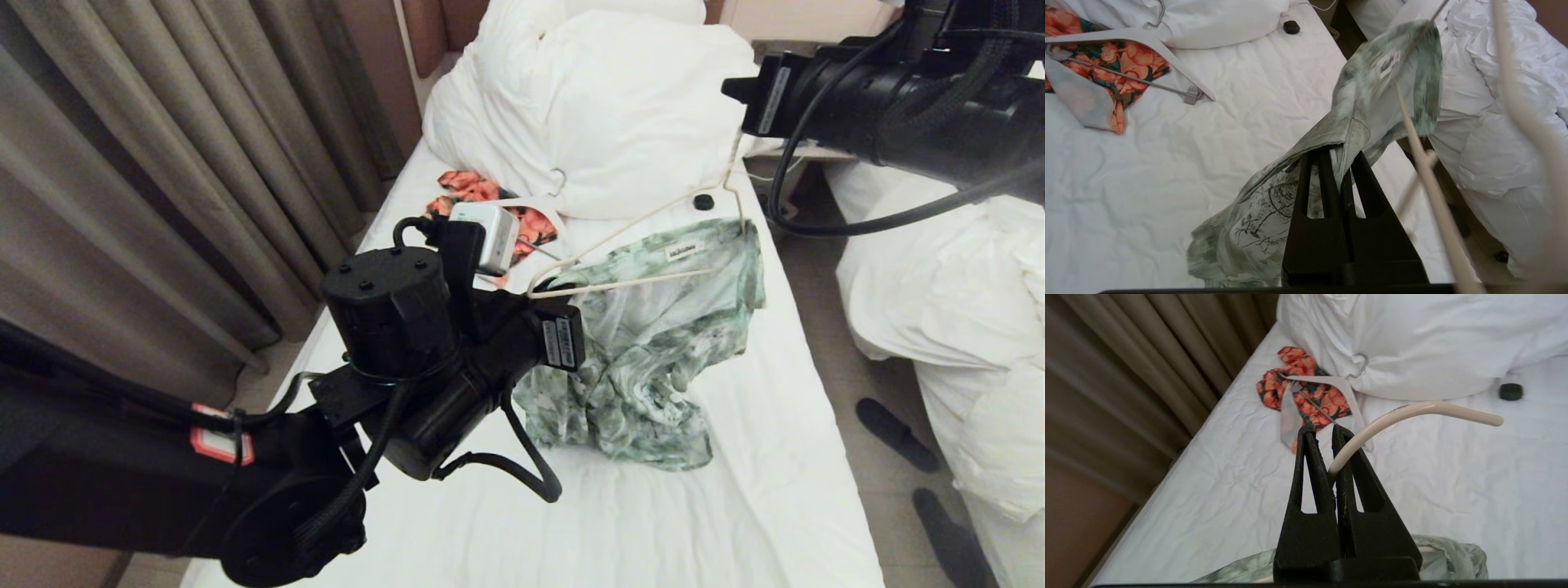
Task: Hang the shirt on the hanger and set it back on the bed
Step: Take the clothes hanger out of the clothes
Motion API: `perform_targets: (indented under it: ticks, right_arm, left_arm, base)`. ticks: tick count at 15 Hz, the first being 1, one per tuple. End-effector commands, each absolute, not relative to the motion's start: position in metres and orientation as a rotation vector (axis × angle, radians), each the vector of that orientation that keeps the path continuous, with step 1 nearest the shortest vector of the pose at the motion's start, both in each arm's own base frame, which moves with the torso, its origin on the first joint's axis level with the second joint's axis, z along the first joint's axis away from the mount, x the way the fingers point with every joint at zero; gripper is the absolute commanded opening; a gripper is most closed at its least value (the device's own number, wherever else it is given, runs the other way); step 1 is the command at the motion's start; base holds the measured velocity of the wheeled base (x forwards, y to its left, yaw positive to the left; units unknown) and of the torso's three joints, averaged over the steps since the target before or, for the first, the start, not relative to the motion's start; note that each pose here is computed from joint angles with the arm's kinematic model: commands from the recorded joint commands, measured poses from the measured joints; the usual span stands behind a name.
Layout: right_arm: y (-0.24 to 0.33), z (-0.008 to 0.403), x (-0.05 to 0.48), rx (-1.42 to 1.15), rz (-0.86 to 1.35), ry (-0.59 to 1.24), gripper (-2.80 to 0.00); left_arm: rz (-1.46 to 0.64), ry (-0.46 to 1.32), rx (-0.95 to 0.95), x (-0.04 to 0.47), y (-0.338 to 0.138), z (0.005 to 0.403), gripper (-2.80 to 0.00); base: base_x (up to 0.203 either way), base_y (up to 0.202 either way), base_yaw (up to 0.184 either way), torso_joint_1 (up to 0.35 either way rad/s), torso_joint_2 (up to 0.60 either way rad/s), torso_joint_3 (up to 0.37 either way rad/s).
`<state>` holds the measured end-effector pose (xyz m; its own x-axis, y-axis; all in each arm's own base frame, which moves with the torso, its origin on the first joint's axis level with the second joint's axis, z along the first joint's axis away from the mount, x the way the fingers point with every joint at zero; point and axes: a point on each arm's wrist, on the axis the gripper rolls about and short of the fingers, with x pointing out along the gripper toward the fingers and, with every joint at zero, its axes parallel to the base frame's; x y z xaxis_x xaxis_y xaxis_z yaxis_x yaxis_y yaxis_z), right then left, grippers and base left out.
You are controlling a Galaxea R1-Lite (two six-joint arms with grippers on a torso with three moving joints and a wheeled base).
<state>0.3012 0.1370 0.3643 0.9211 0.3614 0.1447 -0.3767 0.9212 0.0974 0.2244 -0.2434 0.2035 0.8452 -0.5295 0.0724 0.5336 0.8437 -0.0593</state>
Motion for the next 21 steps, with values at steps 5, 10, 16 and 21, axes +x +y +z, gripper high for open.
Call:
perform_targets:
  ticks: [5, 10, 16, 21]
  right_arm:
    - [0.126, 0.357, 0.317, 0.122, 0.284, -0.112, -2.80]
    - [0.113, 0.352, 0.325, 0.221, 0.250, -0.086, -2.80]
    - [0.113, 0.333, 0.345, 0.310, 0.180, -0.030, -2.80]
    - [0.131, 0.323, 0.348, 0.406, 0.094, -0.011, -2.80]
  left_arm:
    - [-0.577, -0.050, -0.073, 0.218, -0.244, 0.202, -2.80]
    - [-0.584, 0.043, -0.004, 0.229, -0.260, 0.164, -2.80]
    - [-0.604, 0.082, 0.021, 0.227, -0.271, 0.148, -2.80]
    - [-0.602, 0.095, 0.060, 0.221, -0.294, 0.120, -2.80]
  base:
    - [0.000, 0.000, 0.000, 0.000, 0.00, 0.000]
    - [0.000, 0.000, 0.000, 0.000, 0.00, 0.000]
    - [0.000, 0.000, 0.000, 0.000, 0.00, 0.000]
    - [0.000, 0.000, 0.000, 0.000, 0.00, 0.000]
